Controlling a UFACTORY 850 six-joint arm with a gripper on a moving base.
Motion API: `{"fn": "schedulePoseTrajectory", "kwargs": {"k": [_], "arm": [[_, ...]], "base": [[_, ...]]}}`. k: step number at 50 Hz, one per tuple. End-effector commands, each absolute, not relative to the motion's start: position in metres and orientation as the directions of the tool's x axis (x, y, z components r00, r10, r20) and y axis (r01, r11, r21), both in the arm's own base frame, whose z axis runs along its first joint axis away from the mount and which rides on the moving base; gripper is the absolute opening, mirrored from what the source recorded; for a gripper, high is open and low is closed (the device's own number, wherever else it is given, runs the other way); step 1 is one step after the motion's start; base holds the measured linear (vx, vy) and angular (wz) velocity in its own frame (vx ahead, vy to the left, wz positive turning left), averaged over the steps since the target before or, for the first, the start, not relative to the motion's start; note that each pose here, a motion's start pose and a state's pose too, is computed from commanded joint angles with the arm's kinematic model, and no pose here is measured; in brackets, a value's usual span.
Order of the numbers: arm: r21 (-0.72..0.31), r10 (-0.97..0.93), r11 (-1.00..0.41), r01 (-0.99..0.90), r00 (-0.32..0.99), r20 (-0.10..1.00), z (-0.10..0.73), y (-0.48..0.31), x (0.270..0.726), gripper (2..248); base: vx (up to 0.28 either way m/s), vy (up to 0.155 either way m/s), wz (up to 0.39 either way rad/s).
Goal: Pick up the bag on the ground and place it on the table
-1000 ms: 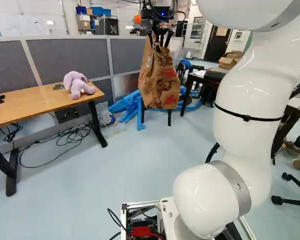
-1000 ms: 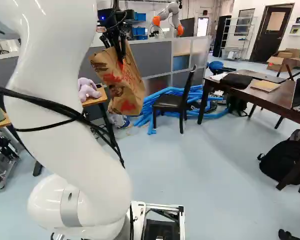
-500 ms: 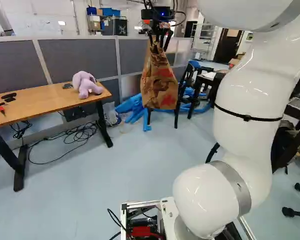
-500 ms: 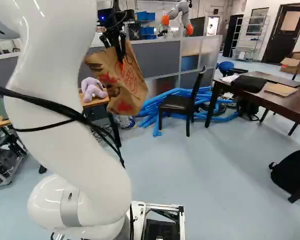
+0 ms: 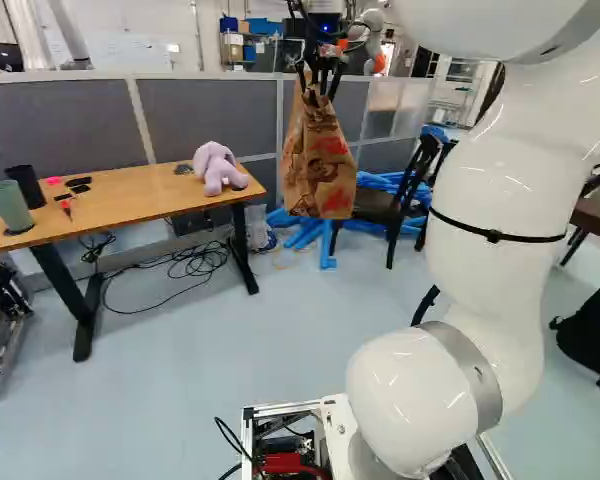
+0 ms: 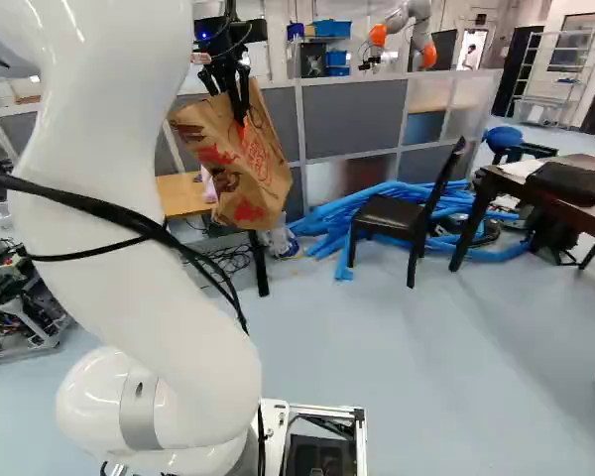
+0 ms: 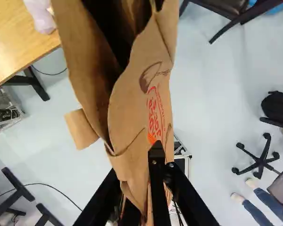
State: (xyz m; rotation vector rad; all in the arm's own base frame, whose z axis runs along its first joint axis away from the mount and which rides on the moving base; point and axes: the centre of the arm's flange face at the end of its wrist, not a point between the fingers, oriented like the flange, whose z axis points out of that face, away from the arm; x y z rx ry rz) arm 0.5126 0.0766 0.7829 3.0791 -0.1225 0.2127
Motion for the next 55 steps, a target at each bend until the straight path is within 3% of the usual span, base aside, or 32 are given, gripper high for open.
{"fn": "schedulePoseTrajectory", "kwargs": {"k": [35,55], "arm": [[0.047,-0.075,-0.995,-0.083,0.987,0.139,0.7829,0.0766,0.5126,21],[0.047,-0.075,-0.995,-0.083,0.987,0.139,0.7829,0.0766,0.5126,21]], "base": [[0.118,0.254,0.332],[0.103,0.195,0.029]]}}
